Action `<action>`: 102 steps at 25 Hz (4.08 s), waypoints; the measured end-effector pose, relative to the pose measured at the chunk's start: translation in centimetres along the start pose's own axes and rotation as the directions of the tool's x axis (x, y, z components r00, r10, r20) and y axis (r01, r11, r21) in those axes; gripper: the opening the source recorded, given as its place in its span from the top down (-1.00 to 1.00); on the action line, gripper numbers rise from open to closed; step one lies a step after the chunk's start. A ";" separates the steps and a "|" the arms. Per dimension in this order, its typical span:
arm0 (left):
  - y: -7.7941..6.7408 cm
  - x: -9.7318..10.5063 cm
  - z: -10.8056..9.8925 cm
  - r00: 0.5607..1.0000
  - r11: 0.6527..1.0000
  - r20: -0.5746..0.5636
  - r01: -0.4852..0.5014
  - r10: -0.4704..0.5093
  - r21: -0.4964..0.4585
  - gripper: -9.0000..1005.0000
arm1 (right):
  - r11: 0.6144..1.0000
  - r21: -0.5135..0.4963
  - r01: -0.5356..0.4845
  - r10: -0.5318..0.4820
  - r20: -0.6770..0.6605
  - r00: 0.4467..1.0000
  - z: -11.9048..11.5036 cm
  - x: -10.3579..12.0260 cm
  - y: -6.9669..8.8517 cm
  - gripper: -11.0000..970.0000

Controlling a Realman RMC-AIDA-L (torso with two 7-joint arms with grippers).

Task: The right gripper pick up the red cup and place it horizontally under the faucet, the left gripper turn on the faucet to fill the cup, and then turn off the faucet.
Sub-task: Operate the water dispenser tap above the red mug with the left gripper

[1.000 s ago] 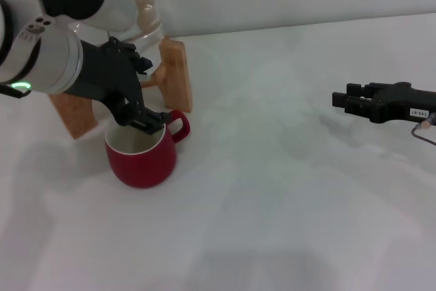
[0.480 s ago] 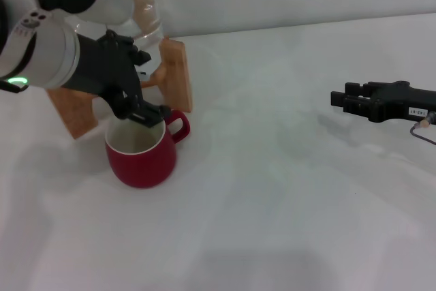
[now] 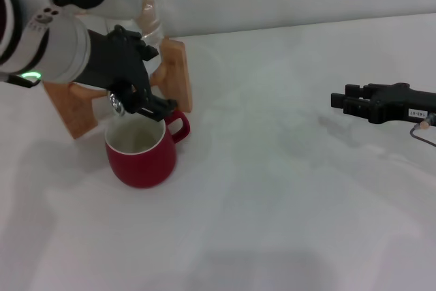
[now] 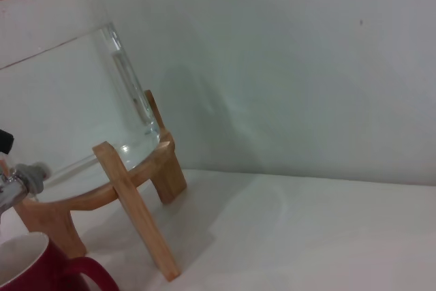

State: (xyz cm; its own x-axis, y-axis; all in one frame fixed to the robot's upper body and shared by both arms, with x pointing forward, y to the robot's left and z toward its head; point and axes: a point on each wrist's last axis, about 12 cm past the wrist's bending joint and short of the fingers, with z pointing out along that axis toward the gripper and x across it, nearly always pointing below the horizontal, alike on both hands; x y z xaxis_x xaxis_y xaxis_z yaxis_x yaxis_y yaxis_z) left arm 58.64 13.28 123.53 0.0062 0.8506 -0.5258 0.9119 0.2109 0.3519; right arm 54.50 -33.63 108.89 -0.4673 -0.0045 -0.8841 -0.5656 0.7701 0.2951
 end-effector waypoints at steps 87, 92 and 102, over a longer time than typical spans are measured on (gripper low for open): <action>-2.5 -1.2 -1.8 0.998 0.999 -0.026 -0.049 0.049 0.023 -0.75 | 1.000 0.017 -0.007 0.007 -0.007 1.000 -0.3 -0.1 -0.7 0.09; -2.7 -0.7 -1.8 0.999 0.999 -0.032 -0.028 0.029 0.026 -0.75 | 1.000 0.017 -0.009 0.009 -0.007 1.000 -0.2 -0.1 -0.7 0.09; -3.5 0.1 -1.5 0.999 0.999 -0.040 -0.014 0.015 0.040 -0.75 | 1.000 0.018 -0.006 0.006 -0.008 1.000 -0.3 -0.2 -0.8 0.09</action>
State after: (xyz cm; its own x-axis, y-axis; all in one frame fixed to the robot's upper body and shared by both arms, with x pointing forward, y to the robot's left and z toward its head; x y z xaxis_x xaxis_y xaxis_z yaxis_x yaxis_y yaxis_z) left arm 54.88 13.33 123.44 0.0038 0.8722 -0.4891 0.9275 0.1797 0.3277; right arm 54.85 -34.40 108.93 -0.4763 -0.0046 -0.8793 -0.5504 0.7814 0.2941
